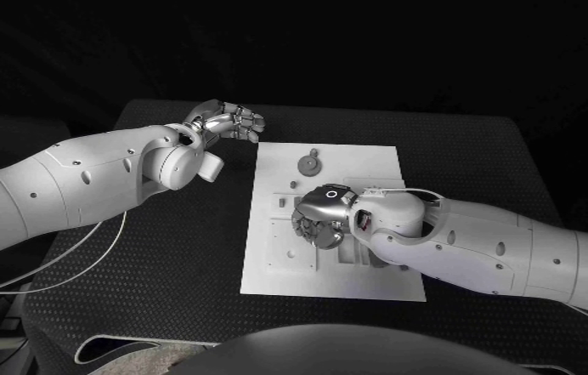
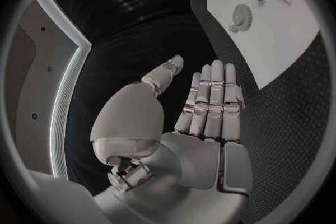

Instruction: Assemble the parts on the task board

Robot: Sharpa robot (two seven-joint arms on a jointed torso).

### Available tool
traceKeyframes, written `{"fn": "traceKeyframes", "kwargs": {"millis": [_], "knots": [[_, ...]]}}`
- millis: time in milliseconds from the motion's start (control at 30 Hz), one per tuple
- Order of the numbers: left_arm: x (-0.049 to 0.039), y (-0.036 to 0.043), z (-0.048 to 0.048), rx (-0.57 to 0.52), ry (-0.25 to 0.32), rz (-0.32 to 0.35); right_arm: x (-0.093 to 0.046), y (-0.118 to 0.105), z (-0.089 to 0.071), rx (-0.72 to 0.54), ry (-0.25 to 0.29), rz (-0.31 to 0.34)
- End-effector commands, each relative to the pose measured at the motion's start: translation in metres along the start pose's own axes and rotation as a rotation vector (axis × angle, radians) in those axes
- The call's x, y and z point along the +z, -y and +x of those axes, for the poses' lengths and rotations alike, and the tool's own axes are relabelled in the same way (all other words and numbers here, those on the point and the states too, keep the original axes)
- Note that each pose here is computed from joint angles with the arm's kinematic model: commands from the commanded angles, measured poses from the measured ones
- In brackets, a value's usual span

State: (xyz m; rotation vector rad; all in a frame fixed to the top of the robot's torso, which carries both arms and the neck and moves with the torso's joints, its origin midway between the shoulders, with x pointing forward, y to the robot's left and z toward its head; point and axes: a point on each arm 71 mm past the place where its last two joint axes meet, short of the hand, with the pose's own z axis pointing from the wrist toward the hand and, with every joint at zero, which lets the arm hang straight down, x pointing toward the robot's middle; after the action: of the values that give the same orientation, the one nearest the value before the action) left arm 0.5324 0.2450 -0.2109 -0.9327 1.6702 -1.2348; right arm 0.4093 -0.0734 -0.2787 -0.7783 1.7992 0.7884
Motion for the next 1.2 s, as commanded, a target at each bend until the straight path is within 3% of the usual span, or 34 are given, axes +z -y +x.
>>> {"fn": "traceKeyframes", "kwargs": {"millis": [33,633,1200], "knots": [[0.0003,0.0017,0.0019,-0.009,-0.015,0.007,0.0,0.003,0.005,-0.02,-0.032,0.013],[0.0001,0.0016,0.0016,-0.01,-0.016,0.007,-0.002,0.015,0.01,-0.027,-0.058,0.047],[-0.0004,0.0013,0.0003,-0.009,-0.012,0.006,-0.002,0.013,0.009,-0.003,-0.05,0.031]]}}
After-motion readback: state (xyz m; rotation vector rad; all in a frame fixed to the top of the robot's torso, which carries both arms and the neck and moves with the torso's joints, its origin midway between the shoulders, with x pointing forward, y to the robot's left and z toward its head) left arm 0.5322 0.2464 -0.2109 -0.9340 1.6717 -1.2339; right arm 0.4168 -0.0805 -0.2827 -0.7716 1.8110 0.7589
